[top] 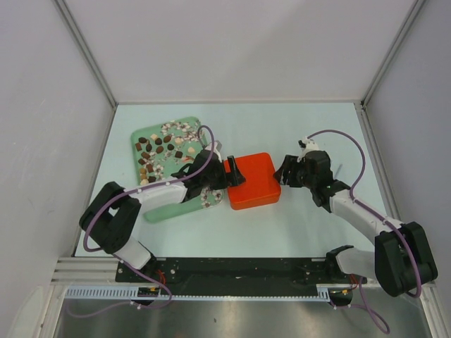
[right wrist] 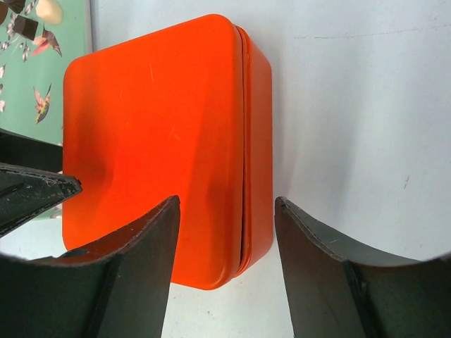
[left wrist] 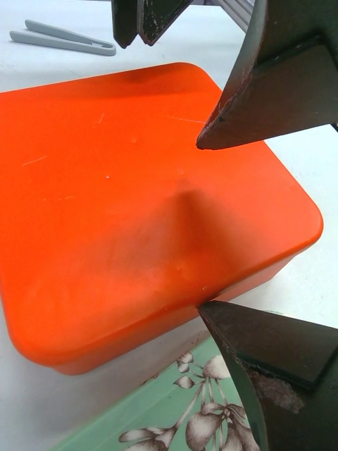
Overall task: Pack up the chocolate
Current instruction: Close the box lid on the packing box.
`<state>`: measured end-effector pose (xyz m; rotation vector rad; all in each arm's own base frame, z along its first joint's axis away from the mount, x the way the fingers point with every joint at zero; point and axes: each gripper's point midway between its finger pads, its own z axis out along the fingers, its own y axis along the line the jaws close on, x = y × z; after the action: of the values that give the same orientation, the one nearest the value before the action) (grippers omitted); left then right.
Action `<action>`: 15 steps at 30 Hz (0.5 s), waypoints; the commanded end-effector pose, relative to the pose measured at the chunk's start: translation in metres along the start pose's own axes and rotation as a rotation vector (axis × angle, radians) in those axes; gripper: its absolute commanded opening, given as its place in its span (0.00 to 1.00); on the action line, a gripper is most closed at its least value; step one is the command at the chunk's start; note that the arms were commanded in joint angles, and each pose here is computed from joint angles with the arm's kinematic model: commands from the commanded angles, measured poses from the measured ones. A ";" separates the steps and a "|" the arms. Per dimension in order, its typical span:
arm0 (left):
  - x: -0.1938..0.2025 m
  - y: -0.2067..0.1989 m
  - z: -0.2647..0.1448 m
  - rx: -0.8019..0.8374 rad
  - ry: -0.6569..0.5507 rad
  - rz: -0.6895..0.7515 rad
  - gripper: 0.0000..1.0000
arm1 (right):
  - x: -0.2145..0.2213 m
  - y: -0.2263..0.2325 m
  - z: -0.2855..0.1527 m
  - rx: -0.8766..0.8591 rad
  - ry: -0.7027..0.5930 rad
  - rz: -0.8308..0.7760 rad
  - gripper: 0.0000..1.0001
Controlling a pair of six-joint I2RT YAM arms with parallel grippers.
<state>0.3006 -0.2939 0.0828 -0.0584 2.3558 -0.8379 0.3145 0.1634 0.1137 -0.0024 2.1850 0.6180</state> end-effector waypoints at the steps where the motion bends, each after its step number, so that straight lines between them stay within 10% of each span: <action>1: -0.020 -0.030 -0.006 0.072 -0.041 -0.008 0.92 | -0.021 0.008 0.004 -0.021 -0.051 -0.012 0.61; 15: -0.025 -0.038 -0.009 0.084 -0.049 -0.006 0.93 | -0.008 0.005 0.010 -0.025 0.002 -0.003 0.58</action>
<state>0.3003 -0.2957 0.0865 -0.0546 2.3684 -0.8342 0.3135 0.1663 0.0995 -0.0080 2.2294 0.6257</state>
